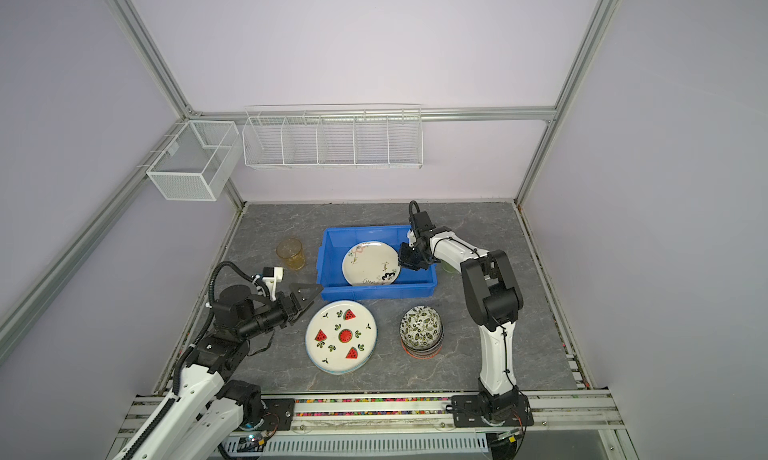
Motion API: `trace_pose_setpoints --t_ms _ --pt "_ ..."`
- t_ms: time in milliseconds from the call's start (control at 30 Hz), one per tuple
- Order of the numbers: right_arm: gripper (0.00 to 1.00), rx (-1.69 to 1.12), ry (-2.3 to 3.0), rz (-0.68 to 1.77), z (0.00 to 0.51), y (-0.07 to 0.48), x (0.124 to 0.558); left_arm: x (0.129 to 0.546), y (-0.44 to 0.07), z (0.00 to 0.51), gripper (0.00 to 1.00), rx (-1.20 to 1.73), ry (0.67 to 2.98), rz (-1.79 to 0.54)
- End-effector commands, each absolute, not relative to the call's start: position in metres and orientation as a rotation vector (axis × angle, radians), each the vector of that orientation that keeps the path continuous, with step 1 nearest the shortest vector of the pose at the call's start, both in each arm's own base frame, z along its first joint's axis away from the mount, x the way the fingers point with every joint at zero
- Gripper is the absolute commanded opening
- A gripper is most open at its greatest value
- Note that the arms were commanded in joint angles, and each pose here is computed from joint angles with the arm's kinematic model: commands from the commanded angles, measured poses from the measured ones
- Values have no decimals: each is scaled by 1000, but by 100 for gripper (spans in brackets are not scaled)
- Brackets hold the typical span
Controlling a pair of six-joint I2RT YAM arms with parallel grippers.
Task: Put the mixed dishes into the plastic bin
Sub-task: 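Open the right gripper to release the flower plate in the bin, then move the right gripper to the watermelon plate rim nearest the robot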
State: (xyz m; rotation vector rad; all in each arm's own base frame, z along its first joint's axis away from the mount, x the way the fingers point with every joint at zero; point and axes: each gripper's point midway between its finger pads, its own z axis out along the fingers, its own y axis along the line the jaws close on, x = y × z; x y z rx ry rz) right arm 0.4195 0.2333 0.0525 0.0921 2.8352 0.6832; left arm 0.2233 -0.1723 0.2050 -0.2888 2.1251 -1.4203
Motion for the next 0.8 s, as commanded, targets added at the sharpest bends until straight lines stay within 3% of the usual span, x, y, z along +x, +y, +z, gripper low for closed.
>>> trace_pose_setpoints --t_ms 0,133,267,533,567,600,633,700,767 --pt "20 43 2826 607 65 230 420 225 -169 204 99 -301 2113 -1408" --pt "22 6 2796 602 79 233 420 224 -164 202 99 -282 2155 -1321" --pt "31 -39 2753 600 99 238 418 220 -151 199 99 -263 2229 -1162" --pt "63 -155 2648 593 159 249 403 208 -118 180 99 -362 2435 -851" --pt "83 -175 2637 591 167 251 397 205 -115 175 99 -384 2468 -823" --pt "93 -190 2631 591 172 252 394 203 -113 172 99 -401 2495 -802" --pt "96 -217 2631 592 176 255 386 199 -110 168 99 -418 2518 -780" --pt "88 -265 2631 587 184 260 372 194 -104 162 99 -442 2546 -741" --pt "88 -327 2634 599 188 269 352 188 -101 159 99 -450 2559 -721"
